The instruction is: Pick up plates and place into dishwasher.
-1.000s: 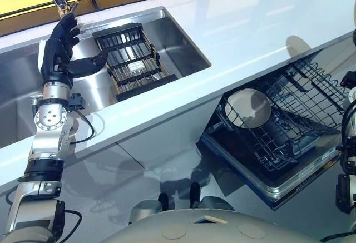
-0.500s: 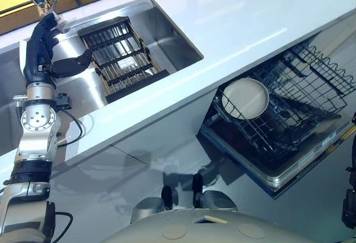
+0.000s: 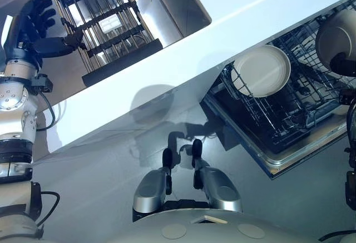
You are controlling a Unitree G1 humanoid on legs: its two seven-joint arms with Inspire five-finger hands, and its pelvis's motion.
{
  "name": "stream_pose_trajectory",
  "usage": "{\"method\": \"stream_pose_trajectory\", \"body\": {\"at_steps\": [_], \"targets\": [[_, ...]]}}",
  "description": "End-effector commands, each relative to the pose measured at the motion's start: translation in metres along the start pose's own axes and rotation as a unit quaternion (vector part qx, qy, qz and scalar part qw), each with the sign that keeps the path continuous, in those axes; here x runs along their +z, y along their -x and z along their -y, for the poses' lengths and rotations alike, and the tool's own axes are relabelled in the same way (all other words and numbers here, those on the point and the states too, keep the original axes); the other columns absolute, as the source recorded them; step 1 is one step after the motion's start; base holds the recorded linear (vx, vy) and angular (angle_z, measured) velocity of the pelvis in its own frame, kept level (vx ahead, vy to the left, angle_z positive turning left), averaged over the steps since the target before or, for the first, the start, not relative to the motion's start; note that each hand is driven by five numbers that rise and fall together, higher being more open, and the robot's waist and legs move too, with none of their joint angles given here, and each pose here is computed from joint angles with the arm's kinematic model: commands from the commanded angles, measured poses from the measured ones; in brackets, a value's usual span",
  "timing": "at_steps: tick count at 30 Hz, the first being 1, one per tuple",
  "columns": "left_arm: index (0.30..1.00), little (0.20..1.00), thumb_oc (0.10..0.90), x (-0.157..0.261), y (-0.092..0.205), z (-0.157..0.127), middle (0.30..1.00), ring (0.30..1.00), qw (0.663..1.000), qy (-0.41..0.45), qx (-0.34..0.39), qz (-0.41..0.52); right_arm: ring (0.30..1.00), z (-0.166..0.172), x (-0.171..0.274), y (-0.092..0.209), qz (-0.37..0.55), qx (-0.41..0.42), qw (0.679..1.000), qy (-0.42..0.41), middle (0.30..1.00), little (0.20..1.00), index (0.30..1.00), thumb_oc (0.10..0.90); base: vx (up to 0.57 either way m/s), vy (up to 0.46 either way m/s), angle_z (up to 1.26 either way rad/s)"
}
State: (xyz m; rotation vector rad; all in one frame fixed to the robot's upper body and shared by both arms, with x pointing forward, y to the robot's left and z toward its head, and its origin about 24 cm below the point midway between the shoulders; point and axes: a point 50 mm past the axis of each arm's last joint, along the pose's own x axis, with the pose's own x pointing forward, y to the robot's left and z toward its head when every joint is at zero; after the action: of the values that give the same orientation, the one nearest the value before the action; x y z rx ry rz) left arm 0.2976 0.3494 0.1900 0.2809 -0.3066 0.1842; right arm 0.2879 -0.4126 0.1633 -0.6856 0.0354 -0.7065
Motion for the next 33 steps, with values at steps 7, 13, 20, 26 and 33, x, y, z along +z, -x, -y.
{"method": "stream_pose_trajectory", "body": {"at_steps": [7,13,20,26,33], "targets": [[0.900,0.900,0.800,0.004,0.008,-0.027,0.900,0.900,0.999,0.015,0.016,0.024,0.300,0.048,0.019,-0.016,0.007,-0.017,0.999,0.045,0.300,0.200,0.300,0.100,-0.01,-0.004,0.00],[0.900,0.900,0.800,0.010,0.006,-0.030,0.900,0.900,0.999,0.017,0.016,0.034,0.300,0.049,-0.004,-0.017,-0.072,0.036,0.988,0.133,0.300,0.200,0.300,0.100,-0.03,-0.016,-0.05],[0.900,0.900,0.800,0.016,0.004,-0.031,0.900,0.900,0.999,0.017,0.008,0.041,0.900,0.051,-0.013,-0.018,-0.138,0.089,0.958,0.233,0.900,0.900,0.900,0.800,-0.03,-0.013,-0.03],[0.900,0.900,0.800,0.011,0.006,-0.026,0.900,0.900,0.999,0.023,0.004,0.040,0.900,0.035,-0.012,-0.019,-0.132,0.104,0.958,0.231,0.900,0.900,0.900,0.800,0.00,0.000,0.00],[0.900,0.900,0.800,0.002,0.009,-0.019,0.900,0.900,0.999,0.034,0.005,0.028,0.900,0.017,0.003,-0.021,-0.073,0.085,0.971,0.212,0.900,0.900,0.900,0.800,0.01,0.038,-0.01]]}}
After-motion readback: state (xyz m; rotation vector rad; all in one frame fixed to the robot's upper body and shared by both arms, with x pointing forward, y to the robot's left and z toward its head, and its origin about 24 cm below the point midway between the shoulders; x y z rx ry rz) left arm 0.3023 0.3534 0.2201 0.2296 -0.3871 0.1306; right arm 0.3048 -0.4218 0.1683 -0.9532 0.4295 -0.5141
